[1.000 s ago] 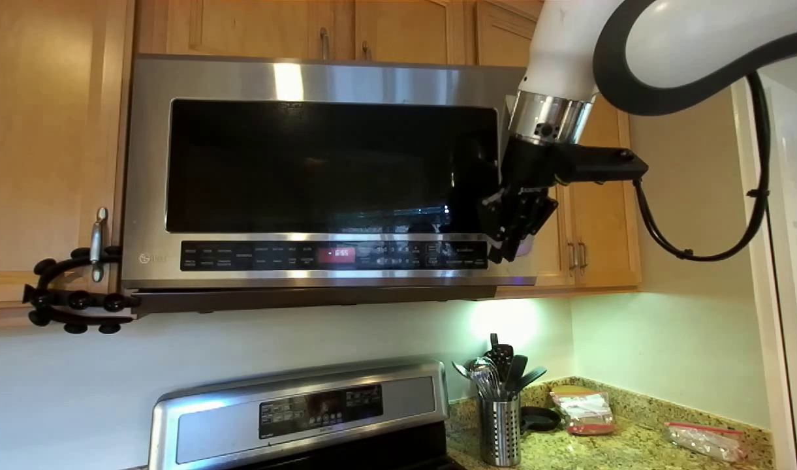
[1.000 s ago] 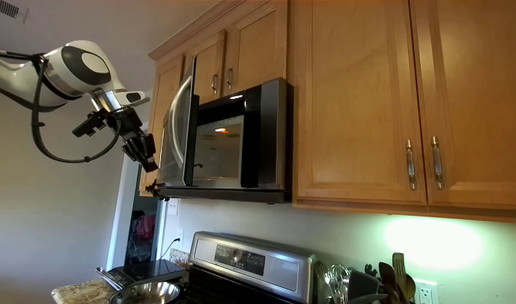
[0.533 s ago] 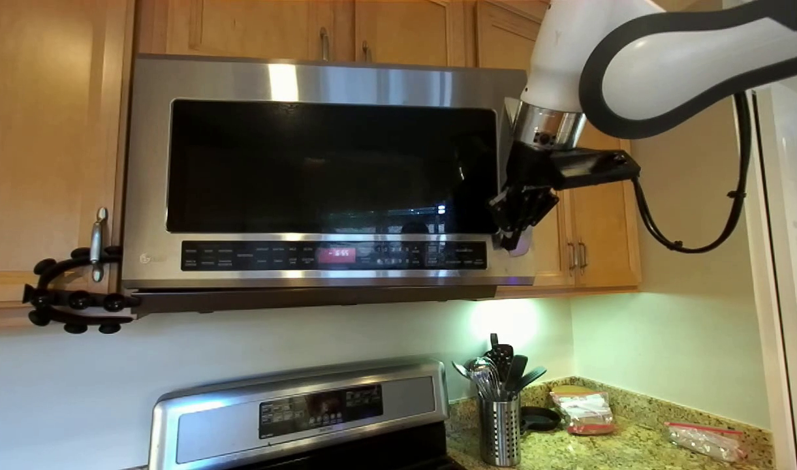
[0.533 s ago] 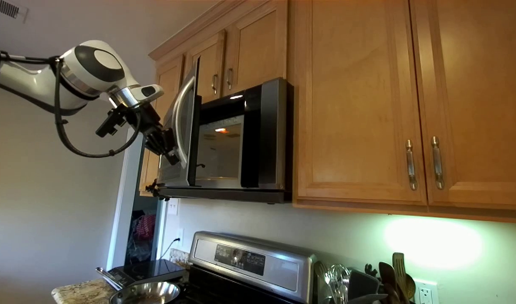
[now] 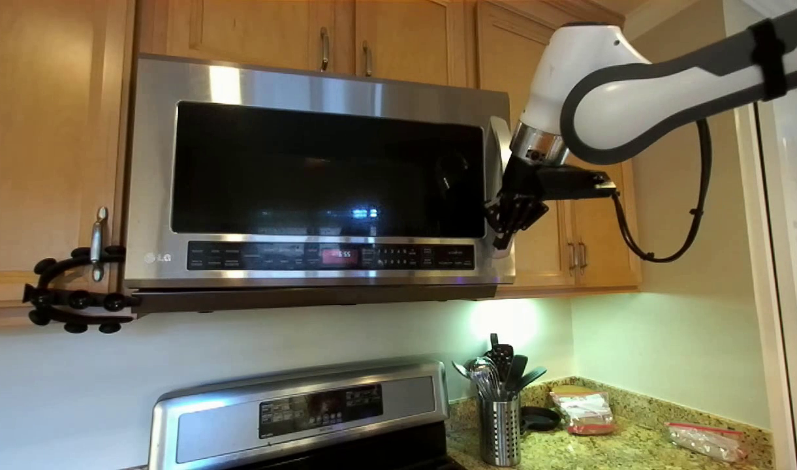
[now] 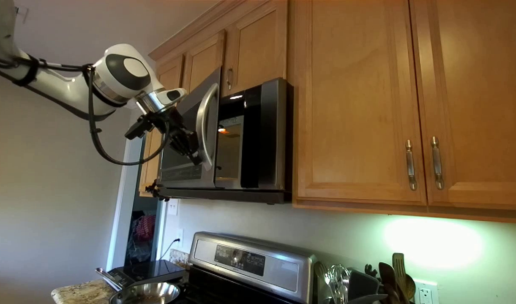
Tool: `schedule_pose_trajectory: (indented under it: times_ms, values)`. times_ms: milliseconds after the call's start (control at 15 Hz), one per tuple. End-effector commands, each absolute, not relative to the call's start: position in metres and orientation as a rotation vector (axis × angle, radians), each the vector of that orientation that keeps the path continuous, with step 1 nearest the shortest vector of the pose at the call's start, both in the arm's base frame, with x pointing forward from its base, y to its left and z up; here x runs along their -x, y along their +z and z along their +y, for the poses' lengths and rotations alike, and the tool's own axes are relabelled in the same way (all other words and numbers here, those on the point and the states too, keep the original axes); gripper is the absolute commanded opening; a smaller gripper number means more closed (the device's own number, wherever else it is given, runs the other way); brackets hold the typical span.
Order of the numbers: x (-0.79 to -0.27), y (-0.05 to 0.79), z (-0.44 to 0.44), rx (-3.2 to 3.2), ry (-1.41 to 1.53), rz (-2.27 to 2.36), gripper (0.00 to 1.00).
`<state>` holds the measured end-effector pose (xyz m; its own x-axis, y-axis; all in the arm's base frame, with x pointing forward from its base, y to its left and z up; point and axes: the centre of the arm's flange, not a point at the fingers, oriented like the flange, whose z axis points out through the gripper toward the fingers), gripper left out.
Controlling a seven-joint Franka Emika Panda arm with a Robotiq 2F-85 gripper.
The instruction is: Close the microwave
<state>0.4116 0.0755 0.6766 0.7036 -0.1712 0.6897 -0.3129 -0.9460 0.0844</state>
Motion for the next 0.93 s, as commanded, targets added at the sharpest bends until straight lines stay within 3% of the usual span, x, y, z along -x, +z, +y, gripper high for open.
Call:
schedule_pose_trajectory:
  times_ms: [0,333,867]
  values:
    - [-0.447,0.683,0.04,-2.725,1.084,-0.41,0.06]
    - [-0.482,0.676,0.024,-2.774,1.034,-0.402,0.05]
    - [-0.472,0.651,0.07,-2.788,1.016,-0.427,0.05]
